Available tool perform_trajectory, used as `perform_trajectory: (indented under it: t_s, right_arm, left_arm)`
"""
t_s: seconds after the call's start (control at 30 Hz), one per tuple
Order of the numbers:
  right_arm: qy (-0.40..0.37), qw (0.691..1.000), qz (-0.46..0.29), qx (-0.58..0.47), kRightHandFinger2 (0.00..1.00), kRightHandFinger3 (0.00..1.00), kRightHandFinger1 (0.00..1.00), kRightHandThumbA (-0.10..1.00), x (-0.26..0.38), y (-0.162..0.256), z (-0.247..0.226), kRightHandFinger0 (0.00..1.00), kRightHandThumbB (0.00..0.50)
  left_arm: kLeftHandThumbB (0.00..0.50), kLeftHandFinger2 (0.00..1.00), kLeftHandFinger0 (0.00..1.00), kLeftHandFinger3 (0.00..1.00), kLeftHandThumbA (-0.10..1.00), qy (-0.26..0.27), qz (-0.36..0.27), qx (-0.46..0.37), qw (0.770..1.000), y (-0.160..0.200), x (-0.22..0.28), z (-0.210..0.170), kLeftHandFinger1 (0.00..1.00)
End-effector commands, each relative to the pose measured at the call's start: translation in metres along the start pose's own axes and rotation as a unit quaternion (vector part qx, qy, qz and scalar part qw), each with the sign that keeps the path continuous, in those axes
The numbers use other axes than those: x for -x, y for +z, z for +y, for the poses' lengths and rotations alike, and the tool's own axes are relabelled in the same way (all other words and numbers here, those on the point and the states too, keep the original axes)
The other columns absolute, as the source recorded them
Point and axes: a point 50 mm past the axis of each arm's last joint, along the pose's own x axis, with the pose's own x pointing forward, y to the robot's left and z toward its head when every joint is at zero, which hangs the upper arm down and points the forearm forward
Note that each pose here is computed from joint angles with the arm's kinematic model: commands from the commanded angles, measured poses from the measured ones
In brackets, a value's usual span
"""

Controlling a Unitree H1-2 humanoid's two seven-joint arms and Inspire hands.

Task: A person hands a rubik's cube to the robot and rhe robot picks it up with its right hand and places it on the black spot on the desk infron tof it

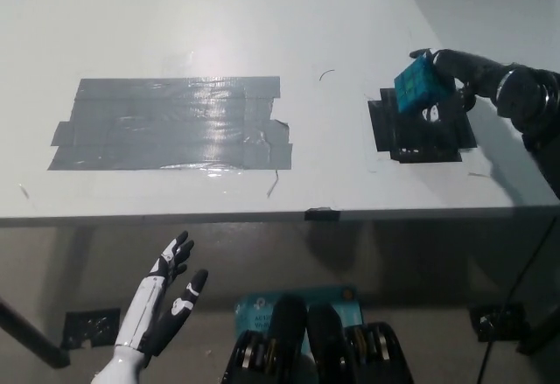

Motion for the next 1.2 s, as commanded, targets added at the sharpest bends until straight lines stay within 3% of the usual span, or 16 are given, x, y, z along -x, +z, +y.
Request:
perform_trajectory:
  t_s: [0.0, 0.13, 0.23, 0.43, 0.57, 0.73, 0.8, 1.17]
  right_arm:
    - [-0.037, 0.998, -0.004, 0.053, 1.00, 1.00, 1.00, 0.28, 0.021, 0.009, -0.047, 1.00, 0.454]
    - [-0.048, 0.997, -0.008, 0.053, 1.00, 1.00, 1.00, 0.38, 0.032, 0.009, -0.058, 1.00, 0.498]
    - [-0.068, 0.996, -0.010, 0.061, 1.00, 1.00, 1.00, 0.43, 0.049, 0.011, -0.083, 1.00, 0.500]
    - [-0.106, 0.993, -0.045, 0.028, 1.00, 1.00, 1.00, 0.42, 0.085, 0.021, -0.128, 1.00, 0.500]
    - [-0.112, 0.990, -0.081, 0.028, 1.00, 1.00, 1.00, 0.74, 0.095, 0.030, -0.135, 1.00, 0.500]
    - [-0.091, 0.987, -0.133, -0.028, 1.00, 1.00, 1.00, 0.87, 0.093, 0.030, -0.127, 1.00, 0.500]
    - [-0.081, 0.987, -0.132, -0.042, 1.00, 1.00, 1.00, 1.00, 0.088, 0.029, -0.122, 1.00, 0.500]
    - [-0.049, 0.987, -0.093, -0.119, 1.00, 1.00, 1.00, 1.00, 0.041, 0.019, -0.062, 1.00, 0.500]
  left_arm:
    - [0.096, 1.00, 1.00, 1.00, 0.81, 0.000, -0.017, -0.010, 1.000, 0.010, 0.000, 0.005, 1.00]
    - [0.089, 1.00, 1.00, 1.00, 0.79, 0.001, -0.014, -0.007, 1.000, 0.008, 0.002, 0.004, 1.00]
    - [0.103, 1.00, 1.00, 1.00, 0.79, 0.001, -0.015, -0.002, 1.000, 0.008, 0.002, 0.002, 1.00]
    - [0.119, 1.00, 1.00, 1.00, 0.83, 0.002, -0.016, -0.008, 1.000, 0.008, -0.002, 0.002, 1.00]
    - [0.110, 1.00, 1.00, 1.00, 0.82, 0.003, -0.017, -0.009, 1.000, 0.011, -0.002, 0.003, 1.00]
    - [0.120, 1.00, 1.00, 1.00, 0.81, -0.003, -0.021, -0.006, 1.000, 0.013, -0.006, 0.002, 1.00]
    - [0.142, 1.00, 1.00, 1.00, 0.82, -0.003, -0.024, -0.007, 1.000, 0.015, -0.009, 0.004, 1.00]
    - [0.150, 1.00, 1.00, 1.00, 0.80, 0.005, -0.026, 0.003, 1.000, 0.016, -0.006, 0.002, 1.00]
